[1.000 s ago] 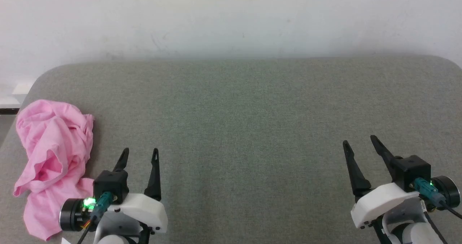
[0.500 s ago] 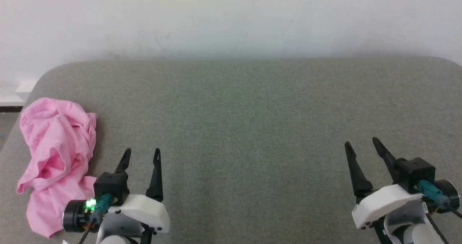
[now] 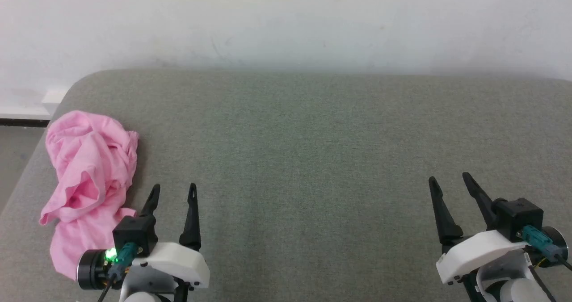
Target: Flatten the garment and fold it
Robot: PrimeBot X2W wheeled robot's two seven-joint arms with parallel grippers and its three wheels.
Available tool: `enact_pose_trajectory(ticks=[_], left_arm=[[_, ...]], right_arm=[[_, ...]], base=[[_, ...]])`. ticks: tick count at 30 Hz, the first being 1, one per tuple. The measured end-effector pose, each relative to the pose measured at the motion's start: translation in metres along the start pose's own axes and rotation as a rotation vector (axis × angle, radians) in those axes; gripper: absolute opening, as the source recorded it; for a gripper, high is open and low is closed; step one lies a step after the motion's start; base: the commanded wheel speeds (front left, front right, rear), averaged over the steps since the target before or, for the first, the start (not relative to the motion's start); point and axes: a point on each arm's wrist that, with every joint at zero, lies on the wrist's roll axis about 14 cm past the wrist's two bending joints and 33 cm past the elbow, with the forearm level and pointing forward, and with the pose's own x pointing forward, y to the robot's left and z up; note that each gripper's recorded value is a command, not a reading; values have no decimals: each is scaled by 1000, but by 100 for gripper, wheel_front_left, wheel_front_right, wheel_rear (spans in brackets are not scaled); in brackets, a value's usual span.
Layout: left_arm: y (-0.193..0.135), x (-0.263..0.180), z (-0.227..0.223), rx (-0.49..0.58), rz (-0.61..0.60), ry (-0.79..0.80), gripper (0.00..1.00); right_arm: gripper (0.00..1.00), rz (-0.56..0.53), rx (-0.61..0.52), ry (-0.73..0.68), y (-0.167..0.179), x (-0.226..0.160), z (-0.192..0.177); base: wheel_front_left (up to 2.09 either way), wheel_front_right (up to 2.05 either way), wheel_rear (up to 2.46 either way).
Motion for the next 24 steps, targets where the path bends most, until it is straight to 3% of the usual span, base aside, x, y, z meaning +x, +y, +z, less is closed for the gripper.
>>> enact_pose_trajectory(ticks=[24], left_arm=[[42, -26, 1, -39, 142, -31, 100]], right_arm=[[100, 136, 58, -1, 46, 22, -9]], base=[[0, 0, 0]])
